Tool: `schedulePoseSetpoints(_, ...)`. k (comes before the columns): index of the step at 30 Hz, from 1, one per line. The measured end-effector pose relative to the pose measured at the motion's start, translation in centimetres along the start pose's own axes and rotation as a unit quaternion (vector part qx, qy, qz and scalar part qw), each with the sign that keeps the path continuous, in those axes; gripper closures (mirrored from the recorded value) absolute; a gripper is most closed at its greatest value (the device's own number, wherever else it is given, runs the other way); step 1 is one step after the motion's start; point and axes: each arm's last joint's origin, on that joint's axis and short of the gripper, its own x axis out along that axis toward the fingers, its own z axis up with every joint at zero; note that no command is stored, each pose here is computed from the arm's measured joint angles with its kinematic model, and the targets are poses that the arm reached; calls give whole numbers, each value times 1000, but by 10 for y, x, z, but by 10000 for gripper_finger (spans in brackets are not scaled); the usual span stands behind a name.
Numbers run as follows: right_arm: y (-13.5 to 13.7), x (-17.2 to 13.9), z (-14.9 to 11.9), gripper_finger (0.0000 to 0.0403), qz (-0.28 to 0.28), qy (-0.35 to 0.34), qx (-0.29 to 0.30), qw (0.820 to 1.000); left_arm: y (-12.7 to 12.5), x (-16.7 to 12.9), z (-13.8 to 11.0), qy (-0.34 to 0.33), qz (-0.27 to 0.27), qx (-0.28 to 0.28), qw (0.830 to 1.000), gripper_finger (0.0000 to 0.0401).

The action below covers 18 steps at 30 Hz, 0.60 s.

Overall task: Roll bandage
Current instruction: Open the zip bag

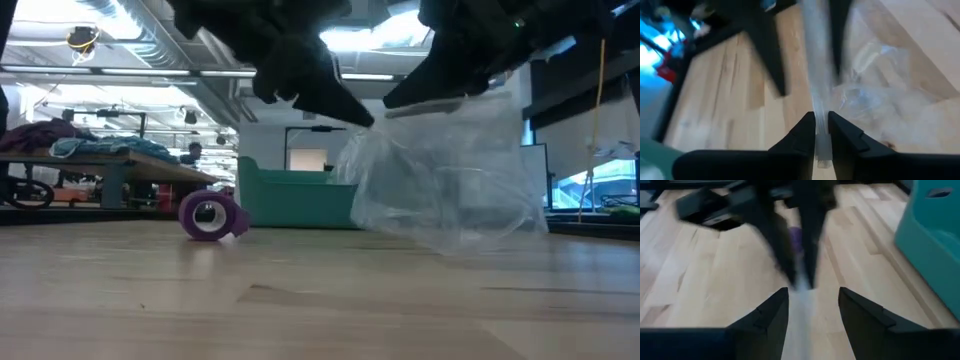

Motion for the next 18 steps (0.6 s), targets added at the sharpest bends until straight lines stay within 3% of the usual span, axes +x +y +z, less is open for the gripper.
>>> schedulePoseSetpoints(7,0,1,-2,226,-6,8,-5,1000,-13,-4,6,2,34,63,997,375)
schedulePoseSetpoints(10,2,1,-2,235,29,10,-20,999,-13,-4,7,1,34,62,998,375)
schedulePoseSetpoints(13,4,1,-1,273,50,10,-31,998,-13,-4,8,-4,37,50,998,365)
schedulePoseSetpoints(18,1,4,-9,379,30,41,-40,998,-13,-5,9,-10,38,48,998,348)
